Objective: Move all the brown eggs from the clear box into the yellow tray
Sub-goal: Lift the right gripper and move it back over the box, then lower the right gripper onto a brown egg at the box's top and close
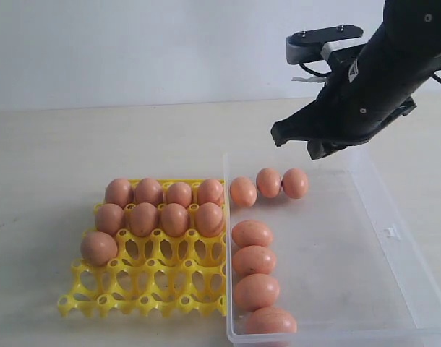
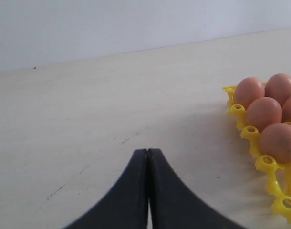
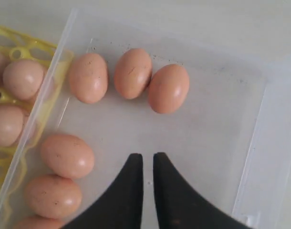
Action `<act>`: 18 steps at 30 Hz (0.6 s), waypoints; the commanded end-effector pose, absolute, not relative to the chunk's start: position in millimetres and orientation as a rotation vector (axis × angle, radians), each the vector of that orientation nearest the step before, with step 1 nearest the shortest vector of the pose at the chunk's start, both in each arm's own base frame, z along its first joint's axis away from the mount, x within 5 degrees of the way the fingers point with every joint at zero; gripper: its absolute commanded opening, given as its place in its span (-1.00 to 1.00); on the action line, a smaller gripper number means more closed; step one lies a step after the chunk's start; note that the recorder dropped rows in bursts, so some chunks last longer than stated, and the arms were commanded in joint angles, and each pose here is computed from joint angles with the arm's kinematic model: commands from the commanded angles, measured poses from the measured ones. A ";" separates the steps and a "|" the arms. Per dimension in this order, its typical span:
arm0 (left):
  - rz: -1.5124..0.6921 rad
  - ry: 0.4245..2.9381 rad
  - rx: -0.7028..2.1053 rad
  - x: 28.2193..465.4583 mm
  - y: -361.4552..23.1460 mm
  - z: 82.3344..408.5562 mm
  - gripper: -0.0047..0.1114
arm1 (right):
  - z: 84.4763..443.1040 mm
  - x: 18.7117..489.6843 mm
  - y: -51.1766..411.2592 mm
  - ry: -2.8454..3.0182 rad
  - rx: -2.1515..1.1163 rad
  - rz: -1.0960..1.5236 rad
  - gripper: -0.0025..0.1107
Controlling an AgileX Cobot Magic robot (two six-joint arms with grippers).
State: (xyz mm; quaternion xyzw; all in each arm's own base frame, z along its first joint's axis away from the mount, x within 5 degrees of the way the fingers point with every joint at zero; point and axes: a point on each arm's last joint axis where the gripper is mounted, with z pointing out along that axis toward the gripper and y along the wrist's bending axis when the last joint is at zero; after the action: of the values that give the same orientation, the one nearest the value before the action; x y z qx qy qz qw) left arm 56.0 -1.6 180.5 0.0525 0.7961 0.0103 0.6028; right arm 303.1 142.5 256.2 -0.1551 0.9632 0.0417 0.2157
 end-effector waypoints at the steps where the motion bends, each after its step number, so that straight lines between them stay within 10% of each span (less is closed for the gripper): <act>1: 0.013 1.830 0.122 56.3 -2.2 182.8 -0.92 | 245.9 327.8 138.1 2.769 -0.361 0.169 -0.31; 5: 0.013 1.830 0.122 56.3 -2.2 182.8 -0.92 | 230.7 354.5 138.5 2.811 -0.288 0.202 -0.02; 18: 0.013 1.830 0.122 56.3 -2.2 182.8 -0.92 | 183.0 397.4 129.7 2.876 -0.166 0.183 -0.02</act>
State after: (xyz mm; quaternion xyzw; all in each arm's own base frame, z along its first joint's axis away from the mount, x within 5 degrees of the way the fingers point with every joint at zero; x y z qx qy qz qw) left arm 56.0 -1.6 180.5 0.0525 0.7961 0.0103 0.6028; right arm 389.6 135.6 184.3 -0.0704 0.9888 0.0613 0.1161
